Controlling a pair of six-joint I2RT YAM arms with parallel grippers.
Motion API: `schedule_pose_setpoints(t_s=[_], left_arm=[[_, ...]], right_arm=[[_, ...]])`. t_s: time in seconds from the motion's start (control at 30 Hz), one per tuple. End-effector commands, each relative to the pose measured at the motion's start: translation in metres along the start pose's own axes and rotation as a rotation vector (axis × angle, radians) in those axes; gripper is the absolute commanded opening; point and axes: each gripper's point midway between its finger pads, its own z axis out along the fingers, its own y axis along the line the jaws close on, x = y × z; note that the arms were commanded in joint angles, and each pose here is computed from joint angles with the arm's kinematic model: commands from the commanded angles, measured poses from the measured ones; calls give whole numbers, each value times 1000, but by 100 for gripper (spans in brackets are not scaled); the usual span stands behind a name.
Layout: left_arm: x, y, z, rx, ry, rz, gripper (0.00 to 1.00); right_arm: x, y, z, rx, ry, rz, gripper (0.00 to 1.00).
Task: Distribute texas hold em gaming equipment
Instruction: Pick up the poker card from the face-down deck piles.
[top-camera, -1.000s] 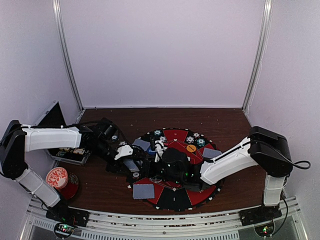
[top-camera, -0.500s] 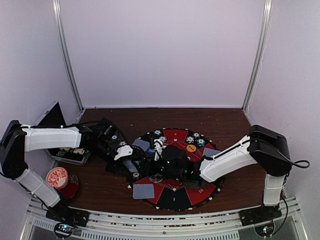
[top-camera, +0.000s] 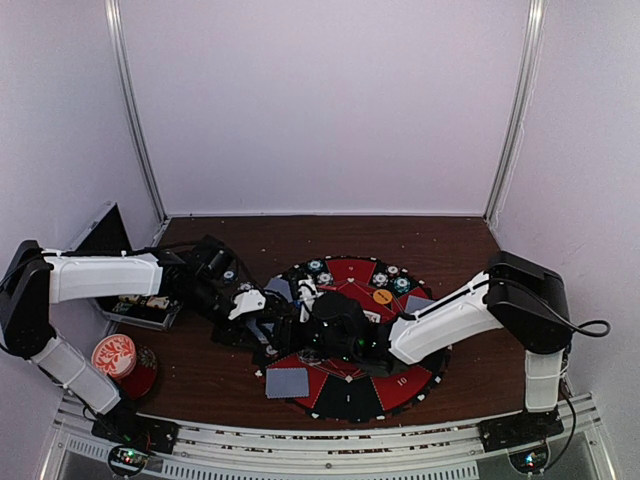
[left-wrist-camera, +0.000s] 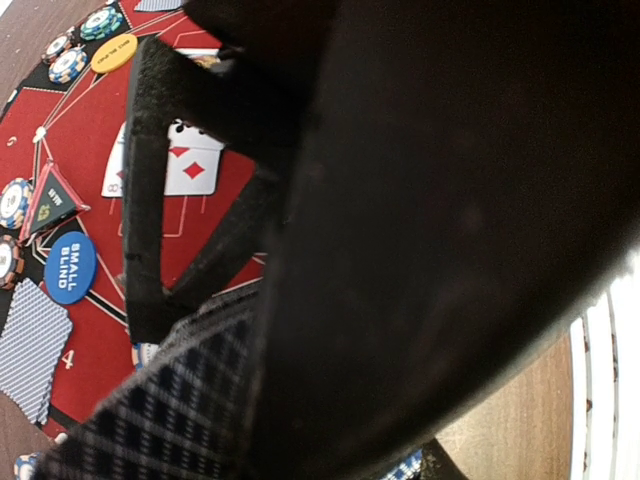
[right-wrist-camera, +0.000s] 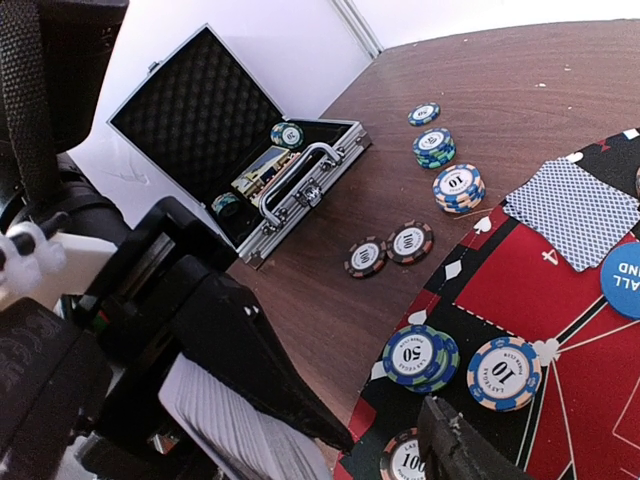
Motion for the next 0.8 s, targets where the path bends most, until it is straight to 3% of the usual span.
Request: schedule_pose_setpoints(t_s=[0.0,0.2,0.47,0.77], left_arm=[[-6,-7,-1,27,-26,23,39],[-6,-7,-1,30,-27,23,39],[-6,-7,-1,28,-24,21,39],[-5,-6,0,30,-21,19,39]], right_arm=[[-22,-29,2,142,-98,28,58],[-27,-50,-17,204,-141,42,44],[-33,-59,-32,261,-163,25,40],[-33,-29,-40,185,-158,-22,26]])
